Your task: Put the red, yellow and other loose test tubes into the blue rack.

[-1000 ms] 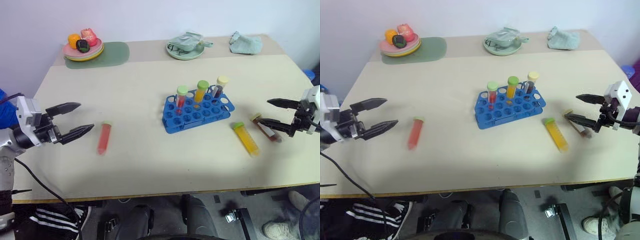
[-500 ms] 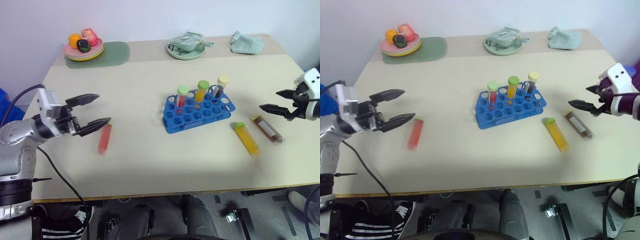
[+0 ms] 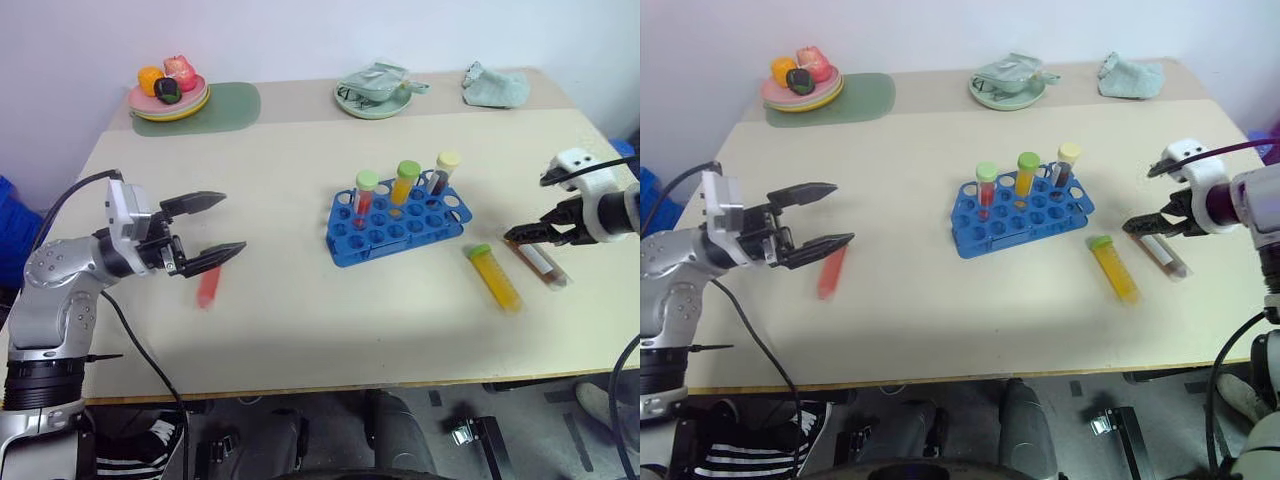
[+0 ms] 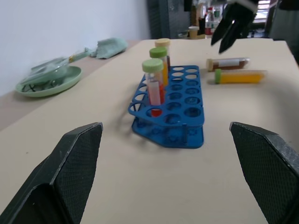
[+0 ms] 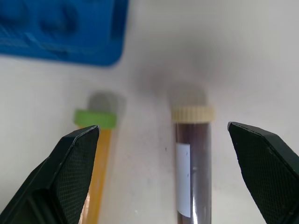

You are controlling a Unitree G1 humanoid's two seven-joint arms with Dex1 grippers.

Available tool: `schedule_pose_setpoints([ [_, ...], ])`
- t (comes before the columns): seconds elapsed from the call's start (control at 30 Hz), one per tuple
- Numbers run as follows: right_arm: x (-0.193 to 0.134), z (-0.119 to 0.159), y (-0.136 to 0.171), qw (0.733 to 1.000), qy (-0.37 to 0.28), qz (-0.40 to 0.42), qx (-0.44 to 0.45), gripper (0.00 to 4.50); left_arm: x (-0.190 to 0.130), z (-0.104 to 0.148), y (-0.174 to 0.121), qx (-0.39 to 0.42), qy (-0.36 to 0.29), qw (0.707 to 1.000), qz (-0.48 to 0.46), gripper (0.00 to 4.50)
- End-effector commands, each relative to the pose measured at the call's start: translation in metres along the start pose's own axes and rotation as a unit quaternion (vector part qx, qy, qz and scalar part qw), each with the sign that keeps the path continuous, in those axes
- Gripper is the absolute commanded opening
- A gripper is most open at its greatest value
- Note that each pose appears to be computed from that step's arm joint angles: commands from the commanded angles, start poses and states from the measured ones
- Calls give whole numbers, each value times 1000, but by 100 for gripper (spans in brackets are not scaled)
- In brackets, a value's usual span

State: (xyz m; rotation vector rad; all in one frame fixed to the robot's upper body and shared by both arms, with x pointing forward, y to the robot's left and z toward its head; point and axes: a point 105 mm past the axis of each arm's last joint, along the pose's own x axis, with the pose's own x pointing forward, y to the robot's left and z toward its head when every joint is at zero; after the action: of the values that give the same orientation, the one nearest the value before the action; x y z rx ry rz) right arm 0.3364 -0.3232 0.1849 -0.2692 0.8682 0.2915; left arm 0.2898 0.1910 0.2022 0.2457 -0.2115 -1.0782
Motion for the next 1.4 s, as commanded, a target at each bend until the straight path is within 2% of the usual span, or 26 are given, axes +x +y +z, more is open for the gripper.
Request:
schedule_pose_setpoints([
  [0.03, -6, 1, -15, 999, 2, -43, 10, 450, 3, 9, -6, 15, -10, 1000, -5, 446],
  [0.2, 1, -13, -19, 998, 44, -42, 29, 450, 2, 7, -14, 12, -10, 1000, -3, 446],
  [0.9, 26, -25, -32, 995, 95, -36, 14, 450, -3, 10, -25, 12, -7, 1000, 12, 446],
  [1.0, 31, -26, -29, 995, 95, -29, 13, 359, -3, 10, -26, 13, -5, 1000, 13, 450],
  [1.07, 32, -27, -29, 995, 96, -30, 11, 271, -4, 10, -26, 13, -5, 1000, 15, 450],
  [1.17, 34, -28, -30, 995, 96, -28, 5, 106, -4, 10, -25, 14, -4, 1000, 17, 450],
  [1.2, 34, -28, -28, 995, 96, -22, 8, 77, -4, 10, -25, 14, -4, 1000, 17, 450],
  [1.4, 24, -22, -33, 996, 81, -24, 2, 76, -4, 9, -25, 13, -4, 1000, 16, 450],
])
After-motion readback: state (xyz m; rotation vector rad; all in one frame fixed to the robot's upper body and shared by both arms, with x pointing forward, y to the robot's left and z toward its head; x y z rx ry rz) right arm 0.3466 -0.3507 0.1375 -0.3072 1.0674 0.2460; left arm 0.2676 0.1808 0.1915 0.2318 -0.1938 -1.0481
